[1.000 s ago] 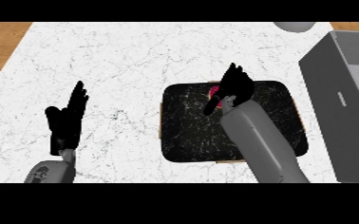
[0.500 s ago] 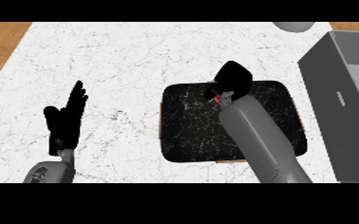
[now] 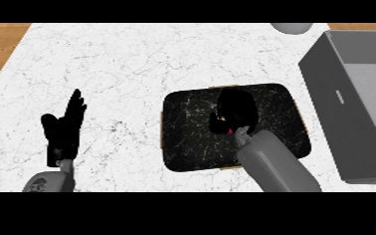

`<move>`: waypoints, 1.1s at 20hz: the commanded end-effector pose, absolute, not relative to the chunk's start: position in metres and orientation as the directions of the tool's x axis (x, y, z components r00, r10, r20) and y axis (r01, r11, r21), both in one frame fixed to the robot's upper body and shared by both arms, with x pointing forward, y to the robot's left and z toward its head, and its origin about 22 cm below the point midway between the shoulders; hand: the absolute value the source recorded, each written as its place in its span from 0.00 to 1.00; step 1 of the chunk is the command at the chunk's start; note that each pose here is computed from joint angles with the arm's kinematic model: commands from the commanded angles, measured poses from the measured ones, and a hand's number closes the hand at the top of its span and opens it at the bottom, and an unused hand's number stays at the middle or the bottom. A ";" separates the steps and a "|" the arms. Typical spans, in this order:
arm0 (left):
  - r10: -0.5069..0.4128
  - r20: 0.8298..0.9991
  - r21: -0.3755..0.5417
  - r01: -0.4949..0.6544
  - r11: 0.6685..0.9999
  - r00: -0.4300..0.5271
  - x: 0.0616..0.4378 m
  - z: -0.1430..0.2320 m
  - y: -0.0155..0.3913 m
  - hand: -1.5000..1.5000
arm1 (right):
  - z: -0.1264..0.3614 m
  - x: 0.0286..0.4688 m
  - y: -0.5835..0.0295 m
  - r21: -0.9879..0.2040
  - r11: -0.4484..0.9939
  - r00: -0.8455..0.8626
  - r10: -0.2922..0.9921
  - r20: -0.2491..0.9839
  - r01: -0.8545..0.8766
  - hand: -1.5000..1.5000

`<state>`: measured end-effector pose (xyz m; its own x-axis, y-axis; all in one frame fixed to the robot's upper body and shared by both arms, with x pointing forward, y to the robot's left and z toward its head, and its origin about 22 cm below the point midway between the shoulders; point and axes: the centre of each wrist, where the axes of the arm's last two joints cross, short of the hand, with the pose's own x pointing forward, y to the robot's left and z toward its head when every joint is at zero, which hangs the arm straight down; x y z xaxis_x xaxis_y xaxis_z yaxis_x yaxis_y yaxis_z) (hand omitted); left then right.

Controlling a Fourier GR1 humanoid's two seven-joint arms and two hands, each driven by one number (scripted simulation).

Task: Pick the cupcake from the tray and place it in the cardboard box

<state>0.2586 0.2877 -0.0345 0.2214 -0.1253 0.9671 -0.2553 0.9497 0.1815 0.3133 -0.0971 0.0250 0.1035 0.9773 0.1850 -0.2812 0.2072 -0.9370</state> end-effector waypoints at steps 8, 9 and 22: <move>-0.110 0.959 0.200 -0.348 0.916 0.261 0.240 -0.043 0.308 0.50 | 0.025 0.221 -0.172 -0.952 0.053 -0.487 0.850 0.201 -0.300 1.00; -0.101 0.960 0.191 -0.345 0.919 0.262 0.238 -0.047 0.305 0.50 | 0.041 0.222 -0.184 -0.965 0.063 -0.514 0.837 0.190 -0.255 1.00; -0.105 0.964 0.196 -0.386 0.901 0.244 0.226 -0.042 0.320 0.50 | 0.168 0.184 -0.292 -0.967 0.252 -0.555 0.801 0.223 -0.025 1.00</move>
<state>0.2264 0.3206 -0.0438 0.2581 -0.1004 0.9609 -0.3856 0.9012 0.1977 0.1940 -0.2680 0.1354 -0.5436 0.8006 0.2519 -0.0819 0.2481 -0.9653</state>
